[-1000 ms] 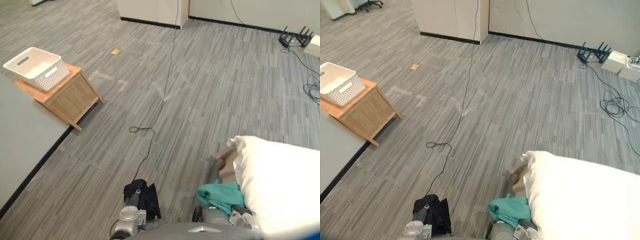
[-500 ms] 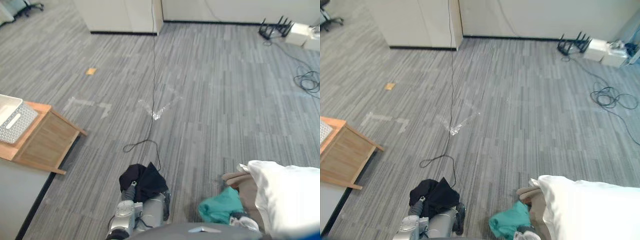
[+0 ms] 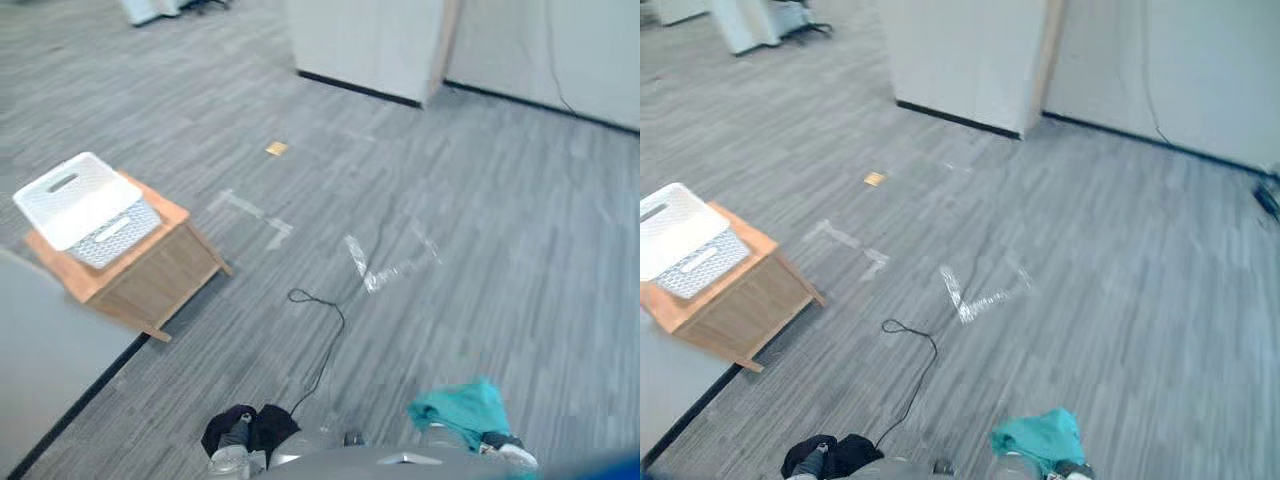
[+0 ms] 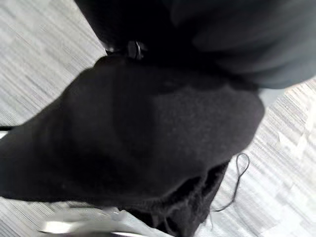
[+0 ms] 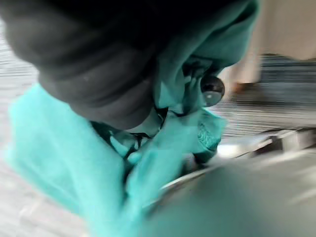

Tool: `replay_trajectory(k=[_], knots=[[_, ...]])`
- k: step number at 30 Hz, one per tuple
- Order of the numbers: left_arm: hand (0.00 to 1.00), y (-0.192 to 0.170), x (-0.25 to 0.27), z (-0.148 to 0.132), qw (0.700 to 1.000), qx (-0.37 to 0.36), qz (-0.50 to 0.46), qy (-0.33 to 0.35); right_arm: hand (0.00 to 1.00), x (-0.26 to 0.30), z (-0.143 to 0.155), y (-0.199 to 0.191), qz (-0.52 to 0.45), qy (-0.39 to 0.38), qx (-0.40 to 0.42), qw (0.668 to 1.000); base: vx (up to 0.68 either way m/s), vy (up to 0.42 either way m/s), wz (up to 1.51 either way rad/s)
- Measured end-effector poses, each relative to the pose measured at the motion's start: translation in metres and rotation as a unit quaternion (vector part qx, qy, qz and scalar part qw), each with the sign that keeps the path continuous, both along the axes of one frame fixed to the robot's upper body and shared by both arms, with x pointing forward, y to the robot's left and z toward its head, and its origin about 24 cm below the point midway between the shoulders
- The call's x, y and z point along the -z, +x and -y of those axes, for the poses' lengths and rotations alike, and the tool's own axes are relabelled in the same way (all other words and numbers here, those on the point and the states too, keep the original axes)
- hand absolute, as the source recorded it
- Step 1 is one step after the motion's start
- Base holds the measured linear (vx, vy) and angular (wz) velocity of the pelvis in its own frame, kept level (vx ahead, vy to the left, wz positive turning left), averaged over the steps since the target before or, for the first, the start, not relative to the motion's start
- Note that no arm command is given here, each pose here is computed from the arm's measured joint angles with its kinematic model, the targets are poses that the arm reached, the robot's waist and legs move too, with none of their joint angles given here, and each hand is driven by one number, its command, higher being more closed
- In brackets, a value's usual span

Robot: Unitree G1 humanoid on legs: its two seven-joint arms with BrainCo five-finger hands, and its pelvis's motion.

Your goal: Tidy the bed and pick cloth on bed and put in laundry

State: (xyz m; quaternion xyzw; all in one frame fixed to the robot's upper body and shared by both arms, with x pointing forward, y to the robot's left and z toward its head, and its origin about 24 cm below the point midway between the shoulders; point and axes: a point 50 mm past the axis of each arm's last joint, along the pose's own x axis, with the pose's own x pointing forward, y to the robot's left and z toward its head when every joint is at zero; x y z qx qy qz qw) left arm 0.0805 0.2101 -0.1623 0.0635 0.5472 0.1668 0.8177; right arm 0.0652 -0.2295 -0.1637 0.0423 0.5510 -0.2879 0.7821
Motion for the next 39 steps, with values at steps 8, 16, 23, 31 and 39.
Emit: replay_trajectory(k=[8, 16, 23, 31, 39], knots=[[1.0, 0.02, -0.003, 0.021, 0.997, -0.043, 0.052, -0.03, 1.0, -0.005, 0.005, 0.006, 0.019, -0.013, 0.001, 1.0, 0.21, -0.263, 0.77], [1.0, 0.027, -0.008, 0.023, 0.99, -0.102, 0.09, -0.048, 1.0, -0.004, 0.003, -0.002, 0.011, -0.018, -0.012, 1.0, 0.41, -0.229, 0.29], [1.0, 0.037, -0.013, 0.02, 0.985, -0.119, 0.117, -0.045, 1.0, -0.005, -0.001, 0.013, 0.021, -0.016, -0.033, 0.999, 0.18, 0.052, -0.19], [1.0, 0.039, -0.017, 0.007, 0.982, -0.137, 0.131, -0.03, 1.0, 0.0, -0.032, 0.025, 0.023, 0.026, -0.046, 0.998, 0.31, 0.381, 0.26], [1.0, 0.012, -0.003, 0.007, 0.993, -0.103, 0.049, -0.024, 1.0, 0.001, -0.001, -0.014, -0.017, -0.002, -0.013, 1.0, 0.06, 0.246, 1.12]])
